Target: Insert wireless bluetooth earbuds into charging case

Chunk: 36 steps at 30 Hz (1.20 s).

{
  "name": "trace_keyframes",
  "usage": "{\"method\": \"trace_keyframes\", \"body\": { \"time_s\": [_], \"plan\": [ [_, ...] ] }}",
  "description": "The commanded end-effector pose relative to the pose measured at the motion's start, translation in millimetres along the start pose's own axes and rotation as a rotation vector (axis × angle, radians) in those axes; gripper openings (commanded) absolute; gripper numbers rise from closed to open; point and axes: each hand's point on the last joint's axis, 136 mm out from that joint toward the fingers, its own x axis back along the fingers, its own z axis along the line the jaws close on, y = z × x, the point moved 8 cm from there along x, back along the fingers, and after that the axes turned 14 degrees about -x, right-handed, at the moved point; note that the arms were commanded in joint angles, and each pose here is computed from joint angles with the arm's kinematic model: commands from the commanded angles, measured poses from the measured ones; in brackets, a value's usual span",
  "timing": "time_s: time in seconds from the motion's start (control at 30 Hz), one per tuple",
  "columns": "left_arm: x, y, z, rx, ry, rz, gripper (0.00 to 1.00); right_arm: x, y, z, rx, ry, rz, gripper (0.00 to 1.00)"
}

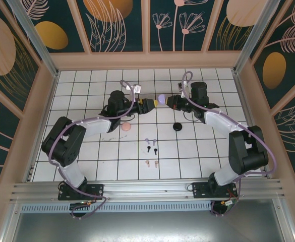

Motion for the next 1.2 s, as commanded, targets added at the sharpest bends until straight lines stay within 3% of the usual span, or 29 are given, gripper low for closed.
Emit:
{"method": "trace_keyframes", "body": {
  "time_s": [0.0, 0.27, 0.5, 0.7, 1.17],
  "plan": [
    [11.8, 5.4, -6.5, -0.066, 0.061, 0.005, 0.78, -2.1, 14.3, 8.6, 0.041, -0.009, -0.038, 0.00],
    [21.9, 19.8, -0.6, -0.176, 0.202, 0.084, 0.84, -3.3, 27.8, 10.8, 0.082, -0.076, -0.072, 0.00],
    [19.4, 43.3, 12.7, -0.269, 0.238, 0.204, 0.85, 1.2, 35.8, 16.0, 0.134, -0.129, -0.086, 0.00],
    [11.3, 53.7, 20.9, -0.321, 0.203, 0.311, 0.86, 4.7, 37.8, 14.9, 0.173, -0.181, -0.093, 0.00],
    [-3.6, 72.1, 22.1, -0.349, 0.055, 0.427, 0.87, -9.7, 15.6, 25.4, 0.392, -0.278, -0.043, 0.00]
  ]
}}
